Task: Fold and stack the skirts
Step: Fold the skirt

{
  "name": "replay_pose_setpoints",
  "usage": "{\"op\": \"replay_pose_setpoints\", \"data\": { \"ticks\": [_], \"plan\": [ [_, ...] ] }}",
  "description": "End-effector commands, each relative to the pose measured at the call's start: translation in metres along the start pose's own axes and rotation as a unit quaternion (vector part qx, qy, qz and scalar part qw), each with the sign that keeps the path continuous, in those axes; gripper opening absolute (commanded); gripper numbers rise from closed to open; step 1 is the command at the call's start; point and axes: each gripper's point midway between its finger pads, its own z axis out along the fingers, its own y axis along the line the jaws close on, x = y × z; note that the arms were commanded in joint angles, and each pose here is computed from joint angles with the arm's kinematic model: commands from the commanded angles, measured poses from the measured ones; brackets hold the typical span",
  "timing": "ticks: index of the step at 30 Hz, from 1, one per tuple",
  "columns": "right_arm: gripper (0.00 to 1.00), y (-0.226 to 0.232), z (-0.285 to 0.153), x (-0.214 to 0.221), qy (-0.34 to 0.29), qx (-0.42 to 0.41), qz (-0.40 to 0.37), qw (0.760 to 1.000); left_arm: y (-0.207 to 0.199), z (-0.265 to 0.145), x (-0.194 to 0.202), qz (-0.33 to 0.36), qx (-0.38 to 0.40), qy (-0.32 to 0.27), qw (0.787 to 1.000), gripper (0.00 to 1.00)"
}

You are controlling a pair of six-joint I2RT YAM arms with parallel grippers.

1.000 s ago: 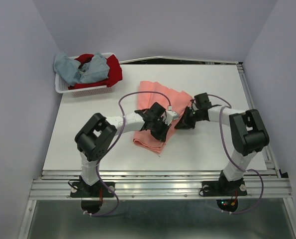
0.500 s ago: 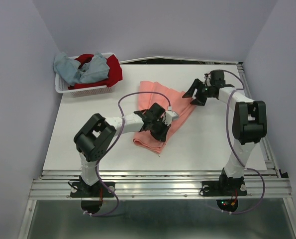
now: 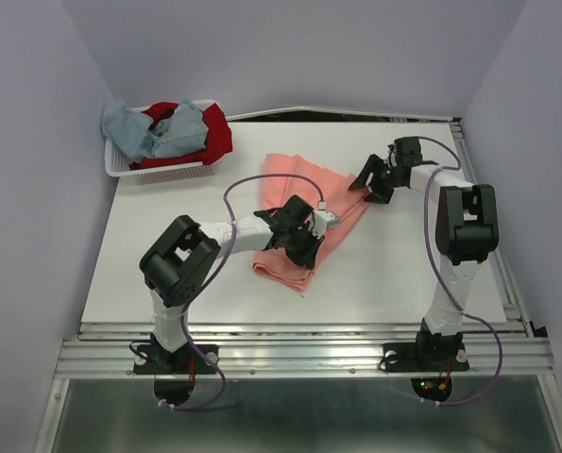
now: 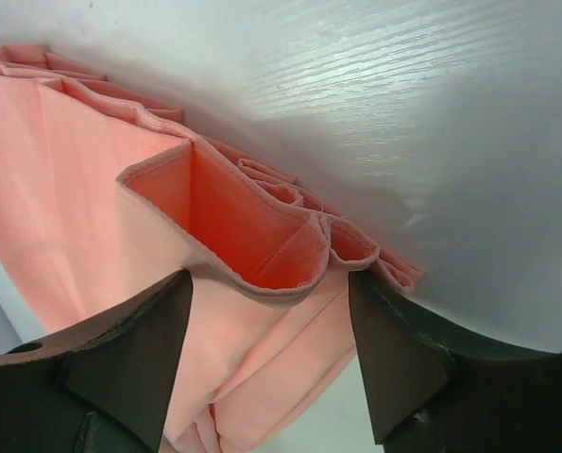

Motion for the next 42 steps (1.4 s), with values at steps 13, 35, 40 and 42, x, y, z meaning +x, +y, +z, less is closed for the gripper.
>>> {"op": "replay_pose_setpoints", "data": {
  "ticks": [13,35,40,42],
  "plan": [
    [0.42,0.001,-0.010,-0.037,-0.058,0.041,-0.059,0.996,0.004,0.003,0.043,-0.010,-0.013,0.066,0.998,0.00],
    [0.01,-0.012,-0.097,-0.077,-0.122,0.086,-0.094,0.984,0.004,0.002,0.044,-0.005,-0.017,0.067,0.998,0.00],
    [0.01,-0.043,-0.078,-0.061,-0.086,0.122,-0.105,0.983,0.002,-0.001,0.044,-0.002,-0.015,0.064,0.998,0.00],
    [0.01,-0.077,-0.059,-0.051,-0.059,0.169,-0.099,0.979,0.001,-0.006,0.042,0.004,-0.018,0.058,0.998,0.00]
  ]
}}
